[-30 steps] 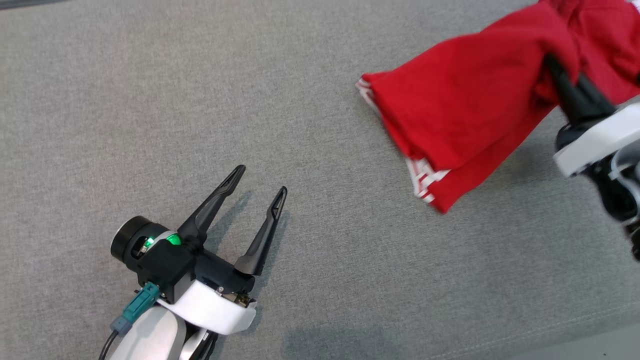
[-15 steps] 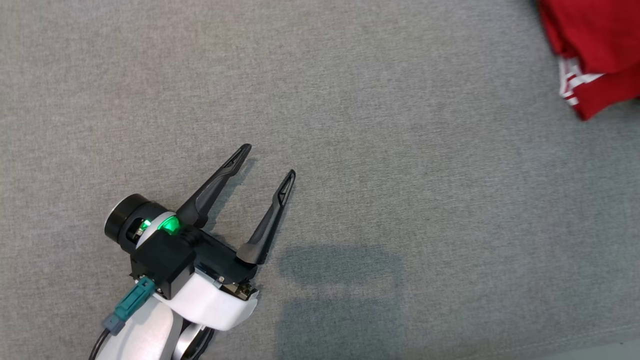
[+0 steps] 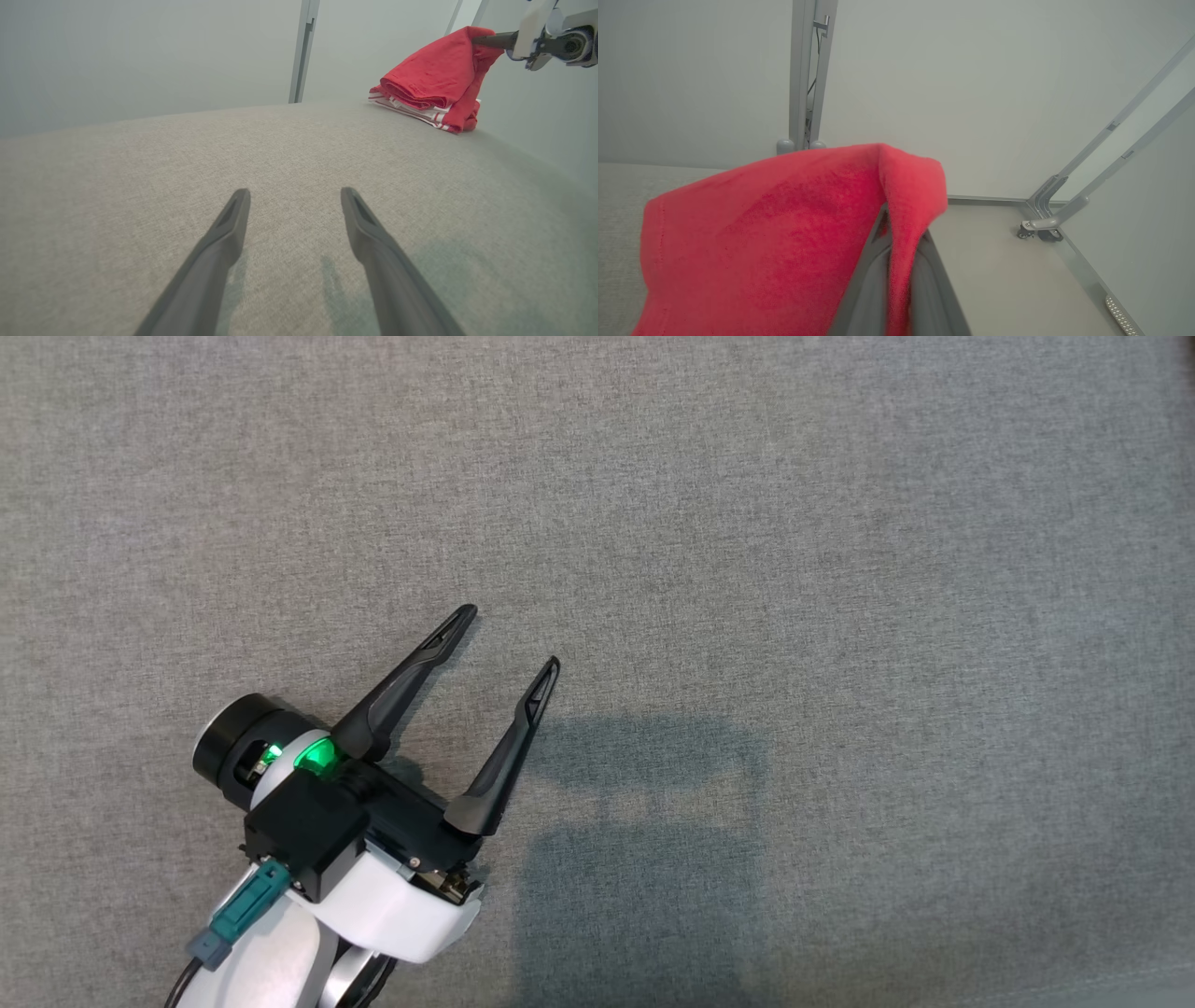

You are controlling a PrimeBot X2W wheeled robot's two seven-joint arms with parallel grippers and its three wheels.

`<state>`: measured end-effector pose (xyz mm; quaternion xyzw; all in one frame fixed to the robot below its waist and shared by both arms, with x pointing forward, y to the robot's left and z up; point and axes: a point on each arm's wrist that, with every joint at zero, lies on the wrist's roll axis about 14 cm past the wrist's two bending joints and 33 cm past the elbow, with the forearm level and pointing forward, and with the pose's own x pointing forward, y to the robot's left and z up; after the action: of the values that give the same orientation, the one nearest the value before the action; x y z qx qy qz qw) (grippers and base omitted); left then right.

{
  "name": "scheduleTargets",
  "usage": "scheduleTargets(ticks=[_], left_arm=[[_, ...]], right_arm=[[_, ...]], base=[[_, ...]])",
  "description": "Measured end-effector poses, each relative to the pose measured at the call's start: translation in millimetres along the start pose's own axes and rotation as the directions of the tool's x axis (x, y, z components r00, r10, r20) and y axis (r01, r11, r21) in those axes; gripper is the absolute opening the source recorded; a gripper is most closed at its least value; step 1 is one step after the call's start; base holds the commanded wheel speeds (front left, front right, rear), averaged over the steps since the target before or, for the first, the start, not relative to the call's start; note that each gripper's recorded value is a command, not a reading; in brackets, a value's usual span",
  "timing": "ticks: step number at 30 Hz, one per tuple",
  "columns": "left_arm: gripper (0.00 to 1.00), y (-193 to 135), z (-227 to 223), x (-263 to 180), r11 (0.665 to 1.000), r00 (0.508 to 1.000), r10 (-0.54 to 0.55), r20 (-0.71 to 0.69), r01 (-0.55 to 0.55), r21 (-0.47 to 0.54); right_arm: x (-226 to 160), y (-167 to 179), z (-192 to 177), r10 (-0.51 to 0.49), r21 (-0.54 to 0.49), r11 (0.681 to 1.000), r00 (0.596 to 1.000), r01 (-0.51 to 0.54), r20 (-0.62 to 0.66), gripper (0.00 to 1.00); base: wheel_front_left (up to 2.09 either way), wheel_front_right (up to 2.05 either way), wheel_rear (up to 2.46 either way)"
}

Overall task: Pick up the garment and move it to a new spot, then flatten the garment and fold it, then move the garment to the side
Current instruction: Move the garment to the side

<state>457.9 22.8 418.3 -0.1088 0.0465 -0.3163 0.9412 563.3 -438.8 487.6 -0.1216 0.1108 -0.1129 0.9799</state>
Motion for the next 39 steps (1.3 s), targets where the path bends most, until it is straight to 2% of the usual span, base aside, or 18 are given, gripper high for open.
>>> scheduleTargets(ticks=[4,5,6,7,13,23,26,29,34,39], left_arm=[[1.0,-0.7,-2.6,1.6,1.0,1.0,-0.006,-0.005,0.006,-0.005],[1.0,-0.7,-2.4,2.7,1.0,1.0,-0.008,-0.005,0.008,-0.003],[1.0,-0.6,-1.1,3.9,1.0,1.0,-0.01,-0.001,0.01,-0.002],[1.0,-0.1,-0.4,4.1,1.0,1.0,-0.009,0.001,0.009,-0.001],[1.0,1.0,-1.1,2.2,1.0,1.0,-0.006,-0.003,0.006,0.001],[1.0,-1.7,2.2,3.6,1.0,1.0,-0.012,0.005,0.012,0.004],[1.0,-4.5,5.8,3.9,1.0,1.0,-0.016,0.012,0.016,0.006],[1.0,-6.1,12.2,3.2,1.0,1.0,-0.012,0.028,0.012,0.008],[1.0,-10.8,31.5,2.1,1.0,0.997,0.005,0.079,-0.006,0.012],[1.0,-8.0,52.5,-4.7,0.998,0.99,0.055,0.127,-0.056,0.005]], right_arm=[[1.8,-13.9,-22.8,-0.066,-0.056,0.996,0.995,0.062,-0.079,0.0],[2.6,-15.9,-27.4,-0.082,-0.07,0.995,0.992,0.075,-0.096,0.35],[3.5,-18.4,-30.7,-0.099,-0.073,0.993,0.989,0.092,-0.108,0.35],[4.7,-17.9,-33.6,-0.107,-0.079,0.992,0.987,0.099,-0.117,1.0],[10.2,1.1,-48.7,-0.1,-0.073,0.993,0.984,0.09,-0.15,1.0],[9.9,-26.8,-20.9,-0.156,-0.181,0.974,0.983,0.138,-0.094,1.0],[14.8,-24.4,13.6,-0.157,-0.137,0.978,0.987,0.158,0.018,1.0],[13.9,-9.0,40.8,-0.146,-0.039,0.988,0.981,0.152,0.129,1.0],[-9.8,25.1,40.3,-0.11,0.068,0.993,0.973,0.098,0.201,1.0],[-42.5,58.6,47.3,-0.056,0.118,0.993,0.959,0.025,0.277,1.0]], base=[[0.0,0.0,0.0],[0.0,0.0,0.0],[0.0,0.0,0.0],[0.0,0.0,0.0],[0.0,0.0,0.0],[0.0,0.0,0.0],[0.0,0.0,0.0],[0.0,0.0,0.0],[0.0,0.0,0.0],[0.0,0.0,0.0]])
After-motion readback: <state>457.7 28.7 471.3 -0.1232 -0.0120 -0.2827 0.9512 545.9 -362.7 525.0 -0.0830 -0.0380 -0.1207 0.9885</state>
